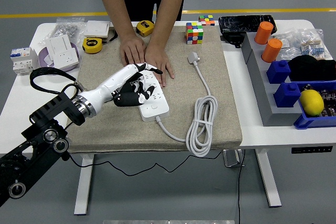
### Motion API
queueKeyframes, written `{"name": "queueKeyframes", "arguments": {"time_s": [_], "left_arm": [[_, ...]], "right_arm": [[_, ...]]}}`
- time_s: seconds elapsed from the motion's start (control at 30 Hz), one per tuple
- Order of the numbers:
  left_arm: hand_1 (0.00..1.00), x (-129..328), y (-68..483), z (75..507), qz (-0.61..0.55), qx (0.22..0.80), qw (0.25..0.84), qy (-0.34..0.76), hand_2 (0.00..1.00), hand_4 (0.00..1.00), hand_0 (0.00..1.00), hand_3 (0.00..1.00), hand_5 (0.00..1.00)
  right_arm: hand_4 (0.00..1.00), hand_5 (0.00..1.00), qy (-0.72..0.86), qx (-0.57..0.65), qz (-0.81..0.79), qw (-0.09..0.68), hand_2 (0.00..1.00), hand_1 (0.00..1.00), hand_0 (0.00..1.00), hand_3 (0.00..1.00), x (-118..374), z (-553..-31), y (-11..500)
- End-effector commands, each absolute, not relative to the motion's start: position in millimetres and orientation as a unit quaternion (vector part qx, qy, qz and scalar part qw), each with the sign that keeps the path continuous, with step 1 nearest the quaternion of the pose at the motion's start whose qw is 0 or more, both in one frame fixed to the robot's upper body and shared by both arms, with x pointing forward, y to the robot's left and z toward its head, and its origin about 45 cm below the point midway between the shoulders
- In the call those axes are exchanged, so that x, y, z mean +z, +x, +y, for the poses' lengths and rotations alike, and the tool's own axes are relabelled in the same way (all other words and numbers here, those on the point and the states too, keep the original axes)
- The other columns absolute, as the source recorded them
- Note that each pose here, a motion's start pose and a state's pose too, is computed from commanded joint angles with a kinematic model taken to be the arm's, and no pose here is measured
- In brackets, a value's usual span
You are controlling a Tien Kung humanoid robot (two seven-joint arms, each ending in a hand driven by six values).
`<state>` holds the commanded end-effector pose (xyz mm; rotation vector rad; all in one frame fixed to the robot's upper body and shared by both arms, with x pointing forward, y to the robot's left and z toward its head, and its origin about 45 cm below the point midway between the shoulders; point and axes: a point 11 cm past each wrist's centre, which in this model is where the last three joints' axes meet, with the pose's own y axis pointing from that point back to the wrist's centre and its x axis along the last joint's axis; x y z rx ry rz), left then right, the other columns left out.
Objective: Pick up the plug,place it near the board,insert it into the board,press the button
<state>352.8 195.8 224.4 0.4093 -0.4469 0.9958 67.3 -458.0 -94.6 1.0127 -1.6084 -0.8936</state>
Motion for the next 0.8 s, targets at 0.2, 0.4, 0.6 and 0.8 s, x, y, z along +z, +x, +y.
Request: {"name": "queueKeyframes", "arguments": {"time_s": [0.2,0.4,0.6,0.8], "left_arm": [[0.998,211,344,220,-0.082,0.526,0.839,0.109,0.954,0.909,0.916,0.954,0.266],[0.998,195,333,234,0.006,0.552,0.831,0.071,0.998,0.957,0.998,0.998,0.289],[0.940,181,329,236,-0.027,0.533,0.833,0.147,0.814,0.943,0.888,0.998,0.237],[0.416,179,336,233,-0.149,0.496,0.819,0.245,0.400,0.813,0.408,0.998,0.137]], "right_arm": [[0.998,0.749,0.416,-0.372,-0.663,0.498,0.745,0.791,0.929,0.781,-96,-457,63],[0.998,0.749,0.417,-0.372,-0.664,0.496,0.745,0.790,0.929,0.781,-96,-457,64],[0.998,0.749,0.417,-0.372,-0.666,0.495,0.744,0.789,0.928,0.781,-95,-457,66],[0.998,0.747,0.418,-0.372,-0.665,0.494,0.745,0.789,0.927,0.781,-95,-456,67]]}}
